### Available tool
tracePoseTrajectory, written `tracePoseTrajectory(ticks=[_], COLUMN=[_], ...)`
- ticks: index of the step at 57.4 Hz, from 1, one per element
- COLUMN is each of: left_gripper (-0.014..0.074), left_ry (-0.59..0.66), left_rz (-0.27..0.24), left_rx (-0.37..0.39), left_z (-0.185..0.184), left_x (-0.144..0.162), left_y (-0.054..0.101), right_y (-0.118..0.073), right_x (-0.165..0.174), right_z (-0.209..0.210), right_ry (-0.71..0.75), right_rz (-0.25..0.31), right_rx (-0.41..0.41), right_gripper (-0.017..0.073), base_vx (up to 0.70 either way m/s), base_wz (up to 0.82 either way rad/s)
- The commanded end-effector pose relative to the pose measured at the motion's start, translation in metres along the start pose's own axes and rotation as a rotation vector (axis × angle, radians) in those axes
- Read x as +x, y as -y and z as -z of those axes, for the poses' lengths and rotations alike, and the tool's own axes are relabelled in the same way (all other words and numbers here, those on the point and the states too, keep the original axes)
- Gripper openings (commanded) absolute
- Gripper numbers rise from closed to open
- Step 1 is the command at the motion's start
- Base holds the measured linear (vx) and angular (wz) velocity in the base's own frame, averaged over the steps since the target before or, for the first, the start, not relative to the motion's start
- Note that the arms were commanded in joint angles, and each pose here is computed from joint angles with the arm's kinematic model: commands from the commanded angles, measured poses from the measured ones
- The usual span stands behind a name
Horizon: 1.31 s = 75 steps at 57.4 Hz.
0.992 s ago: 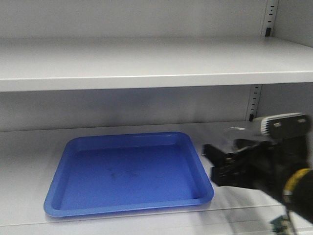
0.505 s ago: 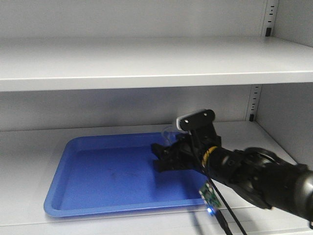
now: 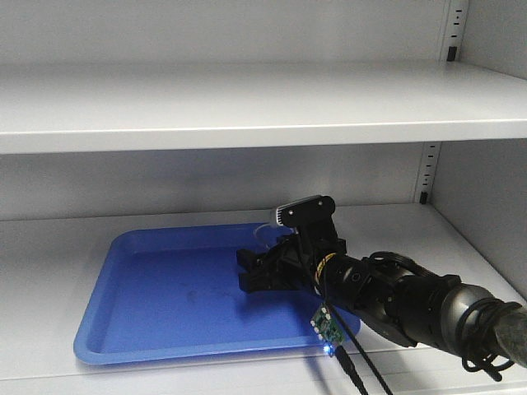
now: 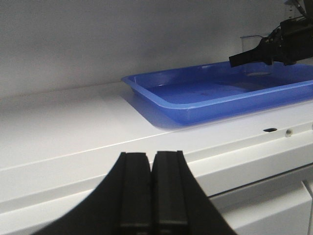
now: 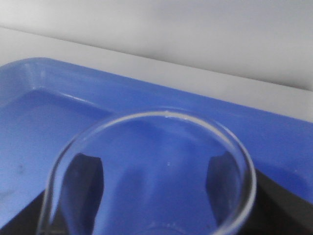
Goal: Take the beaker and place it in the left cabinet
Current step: 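Extend the right gripper over the blue tray and lower the beaker, then open the right gripper and withdraw it from the beaker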
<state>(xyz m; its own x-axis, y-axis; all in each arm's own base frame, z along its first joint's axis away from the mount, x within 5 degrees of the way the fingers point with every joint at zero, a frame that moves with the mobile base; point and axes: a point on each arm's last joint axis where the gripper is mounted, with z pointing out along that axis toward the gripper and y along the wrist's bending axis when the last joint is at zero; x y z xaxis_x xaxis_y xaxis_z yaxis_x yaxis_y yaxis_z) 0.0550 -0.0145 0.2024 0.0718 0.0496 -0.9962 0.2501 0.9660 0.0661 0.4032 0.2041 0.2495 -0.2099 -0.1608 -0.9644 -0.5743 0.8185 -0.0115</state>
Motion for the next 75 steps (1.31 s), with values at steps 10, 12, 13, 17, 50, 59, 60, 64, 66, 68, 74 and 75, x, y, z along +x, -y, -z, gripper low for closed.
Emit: tracePoseTrajectory(ticks=[10, 12, 13, 17, 50, 59, 60, 64, 66, 68, 74, 75], left_gripper=[0.0001, 0.0001, 0.0001, 0.0001, 0.0001, 0.0001, 0.0001, 0.0001, 0.0001, 0.0001, 0.0001, 0.0001], left_ry=[0.086, 0.086, 0.086, 0.086, 0.086, 0.086, 0.086, 0.086, 0.086, 0.086, 0.086, 0.086], left_rz=[0.012, 0.012, 0.012, 0.012, 0.012, 0.012, 0.012, 0.012, 0.012, 0.012, 0.012, 0.012], left_rx=[-0.004, -0.004, -0.004, -0.004, -0.004, -0.004, -0.004, -0.004, -0.004, -0.004, -0.004, -0.004], left_z=[0.001, 0.001, 0.001, 0.001, 0.001, 0.001, 0.001, 0.001, 0.001, 0.001, 0.001, 0.001], left_x=[-0.003, -0.003, -0.003, -0.003, -0.003, -0.003, -0.003, -0.003, -0.003, -0.003, -0.003, -0.003], left_y=[0.0, 0.0, 0.0, 0.0, 0.0, 0.0, 0.0, 0.0, 0.0, 0.0, 0.0, 0.0], right_y=[-0.003, -0.003, -0.003, -0.003, -0.005, -0.006, -0.006, -0.005, -0.004, -0.002, 0.003, 0.004], right_x=[-0.041, -0.041, -0.041, -0.041, -0.074, -0.091, -0.092, -0.094, -0.094, -0.093, -0.093, -0.093], right_z=[0.015, 0.015, 0.015, 0.015, 0.041, 0.057, 0.059, 0.062, 0.064, 0.066, 0.075, 0.076], right_ry=[0.157, 0.158, 0.158, 0.157, 0.244, 0.283, 0.285, 0.264, 0.246, 0.222, 0.142, 0.129], right_rz=[0.006, 0.005, 0.005, 0.005, 0.024, 0.032, 0.033, 0.033, 0.032, 0.03, 0.018, 0.017], right_rx=[-0.032, -0.032, -0.032, -0.031, -0.028, -0.019, -0.016, 0.007, 0.024, 0.043, 0.116, 0.126], right_gripper=[0.0379, 0.0425, 0.0442, 0.0523, 0.0584, 0.0578, 0.0569, 0.0509, 0.0454, 0.0382, 0.0073, 0.0032], base_vx=[0.0, 0.0, 0.0, 0.0, 0.0, 0.0, 0.0, 0.0, 0.0, 0.0, 0.0, 0.0], base_wz=[0.0, 0.0, 0.0, 0.0, 0.0, 0.0, 0.0, 0.0, 0.0, 0.0, 0.0, 0.0])
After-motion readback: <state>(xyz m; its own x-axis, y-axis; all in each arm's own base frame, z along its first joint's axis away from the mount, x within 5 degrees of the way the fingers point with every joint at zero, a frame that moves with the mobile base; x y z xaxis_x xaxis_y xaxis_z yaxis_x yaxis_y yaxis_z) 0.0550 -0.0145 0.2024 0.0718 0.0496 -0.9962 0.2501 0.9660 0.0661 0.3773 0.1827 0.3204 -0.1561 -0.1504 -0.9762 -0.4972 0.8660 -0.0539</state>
